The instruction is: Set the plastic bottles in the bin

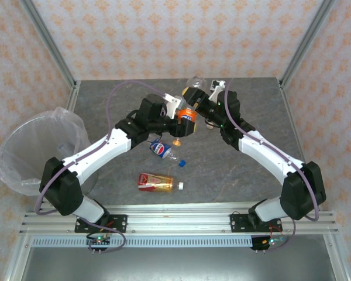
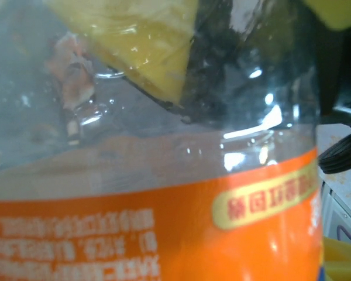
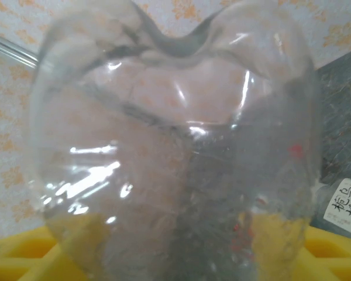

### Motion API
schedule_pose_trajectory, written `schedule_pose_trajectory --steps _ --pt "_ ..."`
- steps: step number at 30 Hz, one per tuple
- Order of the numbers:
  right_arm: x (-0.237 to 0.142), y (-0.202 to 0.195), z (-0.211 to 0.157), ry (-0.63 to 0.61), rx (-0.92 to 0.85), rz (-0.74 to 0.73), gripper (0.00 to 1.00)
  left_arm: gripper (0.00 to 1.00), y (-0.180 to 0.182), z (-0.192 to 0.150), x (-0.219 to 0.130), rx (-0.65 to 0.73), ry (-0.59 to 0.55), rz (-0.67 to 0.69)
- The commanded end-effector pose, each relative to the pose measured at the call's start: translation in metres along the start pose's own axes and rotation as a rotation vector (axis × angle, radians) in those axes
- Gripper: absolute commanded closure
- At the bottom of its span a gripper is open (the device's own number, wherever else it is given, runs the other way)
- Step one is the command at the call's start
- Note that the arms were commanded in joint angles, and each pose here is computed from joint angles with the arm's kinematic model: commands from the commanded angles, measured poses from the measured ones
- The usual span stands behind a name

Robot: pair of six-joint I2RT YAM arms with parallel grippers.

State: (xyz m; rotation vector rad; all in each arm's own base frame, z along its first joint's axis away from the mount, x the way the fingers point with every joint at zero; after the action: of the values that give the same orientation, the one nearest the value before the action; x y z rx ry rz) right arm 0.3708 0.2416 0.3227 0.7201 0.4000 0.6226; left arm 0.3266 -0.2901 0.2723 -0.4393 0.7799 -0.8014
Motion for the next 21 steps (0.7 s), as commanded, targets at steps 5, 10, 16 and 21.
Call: schedule_pose_trajectory --steps 5,10,16,21 --pt "-0.016 -0.002 0.013 -0.07 -0.048 -0.073 0.07 0.41 0.005 0.024 -0.014 -0.005 -0.133 0.075" --pt "-0.023 -0.015 0.017 -0.115 -0.051 -0.147 0.01 0.42 0.02 0.025 -0.016 -0.032 -0.158 0.157" --pt "-0.033 -0.04 0.02 -0.153 -0.029 -0.272 0.01 0.42 0.036 0.022 -0.018 -0.056 -0.165 0.236" --pt "-0.035 -0.055 0.016 -0.129 -0.023 -0.32 0.01 0.42 0.047 0.02 -0.018 -0.074 -0.169 0.298"
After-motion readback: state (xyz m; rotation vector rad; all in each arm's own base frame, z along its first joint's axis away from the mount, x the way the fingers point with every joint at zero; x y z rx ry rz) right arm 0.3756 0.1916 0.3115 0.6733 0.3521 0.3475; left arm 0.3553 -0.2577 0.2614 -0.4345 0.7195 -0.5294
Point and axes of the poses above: each hand's point on the last joint's axis, 136 mm out from that joint toward the fingers, its own x axis out along the fingers, its own y axis along the line the jaws close on, z = x × y, the point moved 3 cm from there along -x, back along the fingers, and after that the axes turned 11 degrees about -x, right-handed, at the moved point
